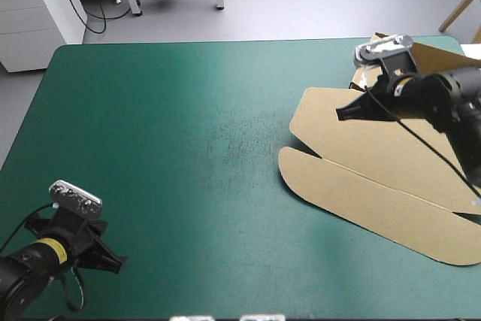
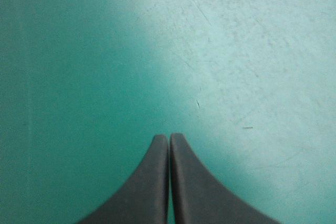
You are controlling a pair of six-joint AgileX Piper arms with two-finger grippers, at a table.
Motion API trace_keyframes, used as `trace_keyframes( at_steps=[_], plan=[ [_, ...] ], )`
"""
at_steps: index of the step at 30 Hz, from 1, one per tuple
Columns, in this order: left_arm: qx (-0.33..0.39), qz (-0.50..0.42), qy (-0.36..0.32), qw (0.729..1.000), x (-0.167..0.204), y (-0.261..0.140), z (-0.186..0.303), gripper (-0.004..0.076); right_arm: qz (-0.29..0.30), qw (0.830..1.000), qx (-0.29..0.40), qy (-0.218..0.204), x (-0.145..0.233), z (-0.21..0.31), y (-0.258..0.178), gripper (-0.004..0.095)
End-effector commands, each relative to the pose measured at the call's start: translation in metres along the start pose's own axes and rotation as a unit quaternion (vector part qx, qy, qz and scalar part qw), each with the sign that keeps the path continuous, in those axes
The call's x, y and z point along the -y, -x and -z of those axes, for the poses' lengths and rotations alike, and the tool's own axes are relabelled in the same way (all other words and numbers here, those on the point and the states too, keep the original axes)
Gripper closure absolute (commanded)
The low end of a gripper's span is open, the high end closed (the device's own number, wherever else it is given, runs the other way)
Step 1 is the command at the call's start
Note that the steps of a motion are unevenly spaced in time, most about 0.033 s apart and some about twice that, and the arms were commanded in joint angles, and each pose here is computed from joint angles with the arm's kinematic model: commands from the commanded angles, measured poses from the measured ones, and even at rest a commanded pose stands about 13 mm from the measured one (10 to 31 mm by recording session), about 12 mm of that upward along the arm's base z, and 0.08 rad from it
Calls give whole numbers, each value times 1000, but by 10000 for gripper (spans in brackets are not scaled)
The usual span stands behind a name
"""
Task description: Fold the box
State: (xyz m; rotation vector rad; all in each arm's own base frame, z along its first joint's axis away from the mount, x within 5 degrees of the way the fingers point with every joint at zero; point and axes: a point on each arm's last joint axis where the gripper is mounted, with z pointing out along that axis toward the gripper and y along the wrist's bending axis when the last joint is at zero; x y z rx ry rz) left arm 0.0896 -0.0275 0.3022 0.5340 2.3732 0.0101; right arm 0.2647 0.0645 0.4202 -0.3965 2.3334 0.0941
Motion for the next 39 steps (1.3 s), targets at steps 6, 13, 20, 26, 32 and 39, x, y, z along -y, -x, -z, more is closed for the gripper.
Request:
trace_keyframes(
  at_steps=[6,13,20,26,32,39],
  plan=[
    [59,20,-25,998,5,-21,10,734,8,997,73,3,-11,37,-88,908],
    [67,6,-23,997,5,-28,12,734,14,997,79,1,-19,51,-167,912],
    [47,-1,-23,999,5,-32,11,734,14,990,141,-6,-24,75,-210,912],
    [43,-1,-23,999,5,-33,11,734,15,985,173,-9,-26,84,-227,912],
    [42,-4,-23,999,5,-33,10,734,8,986,166,-6,-26,81,-231,912],
    [34,-7,-25,999,8,-41,-4,734,6,986,166,-6,-26,81,-231,912]
  ],
)
